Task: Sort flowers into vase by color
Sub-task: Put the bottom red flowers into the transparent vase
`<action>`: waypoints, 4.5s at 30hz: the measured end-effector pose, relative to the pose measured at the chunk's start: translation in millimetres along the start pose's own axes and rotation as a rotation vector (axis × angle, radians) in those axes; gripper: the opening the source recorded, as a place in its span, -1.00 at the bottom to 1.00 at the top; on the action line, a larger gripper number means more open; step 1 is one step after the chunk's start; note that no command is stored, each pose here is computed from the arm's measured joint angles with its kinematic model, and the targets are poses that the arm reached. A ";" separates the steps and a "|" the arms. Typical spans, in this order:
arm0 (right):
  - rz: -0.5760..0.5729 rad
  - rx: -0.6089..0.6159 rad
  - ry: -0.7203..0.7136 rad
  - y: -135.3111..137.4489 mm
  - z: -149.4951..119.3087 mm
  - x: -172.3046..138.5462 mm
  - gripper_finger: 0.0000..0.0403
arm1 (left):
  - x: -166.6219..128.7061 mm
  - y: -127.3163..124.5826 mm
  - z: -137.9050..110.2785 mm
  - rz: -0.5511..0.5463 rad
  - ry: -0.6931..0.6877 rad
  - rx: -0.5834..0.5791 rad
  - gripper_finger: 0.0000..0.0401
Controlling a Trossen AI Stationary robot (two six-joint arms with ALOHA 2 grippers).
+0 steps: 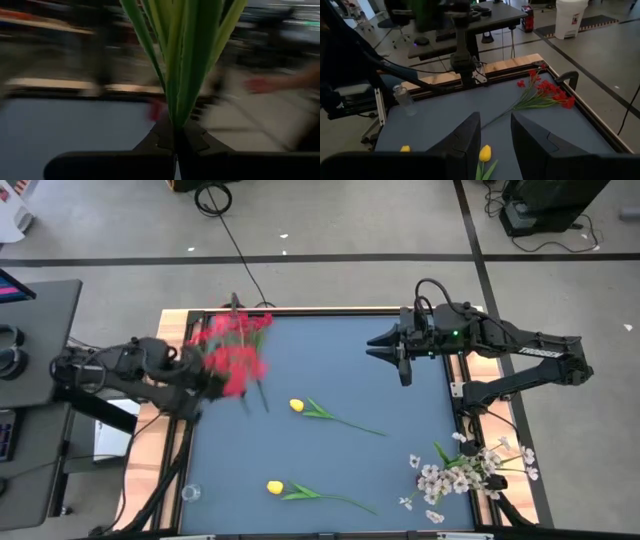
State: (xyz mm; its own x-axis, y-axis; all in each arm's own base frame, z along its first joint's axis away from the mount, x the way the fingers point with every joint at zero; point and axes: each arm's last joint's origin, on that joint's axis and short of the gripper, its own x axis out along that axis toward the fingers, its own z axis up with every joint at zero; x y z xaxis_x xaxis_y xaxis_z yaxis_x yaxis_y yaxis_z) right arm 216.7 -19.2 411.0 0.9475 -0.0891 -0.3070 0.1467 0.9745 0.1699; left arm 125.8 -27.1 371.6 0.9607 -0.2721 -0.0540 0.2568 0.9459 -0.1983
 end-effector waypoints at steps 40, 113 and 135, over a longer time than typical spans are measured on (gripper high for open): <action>0.002 0.000 -0.011 0.2 1.1 0.0 -0.42 | -36.9 -92.0 -81.8 -1.052 0.080 0.213 -0.99; 0.003 0.000 -0.015 0.3 1.5 -0.1 -0.42 | -45.6 -84.9 -120.4 -0.875 0.281 -0.037 0.54; 0.008 0.000 -0.040 0.7 4.0 -0.1 -0.42 | -54.3 -87.6 -49.5 -0.820 0.000 0.104 0.64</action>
State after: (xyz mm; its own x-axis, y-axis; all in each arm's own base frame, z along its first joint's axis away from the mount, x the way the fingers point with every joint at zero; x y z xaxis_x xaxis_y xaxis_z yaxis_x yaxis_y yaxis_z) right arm 217.8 -19.3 414.9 0.9593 -0.0898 -0.2678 0.1393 0.9751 0.1724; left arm 46.0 -103.9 343.4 0.4645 -0.8829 0.0685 0.8846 0.4589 -0.0835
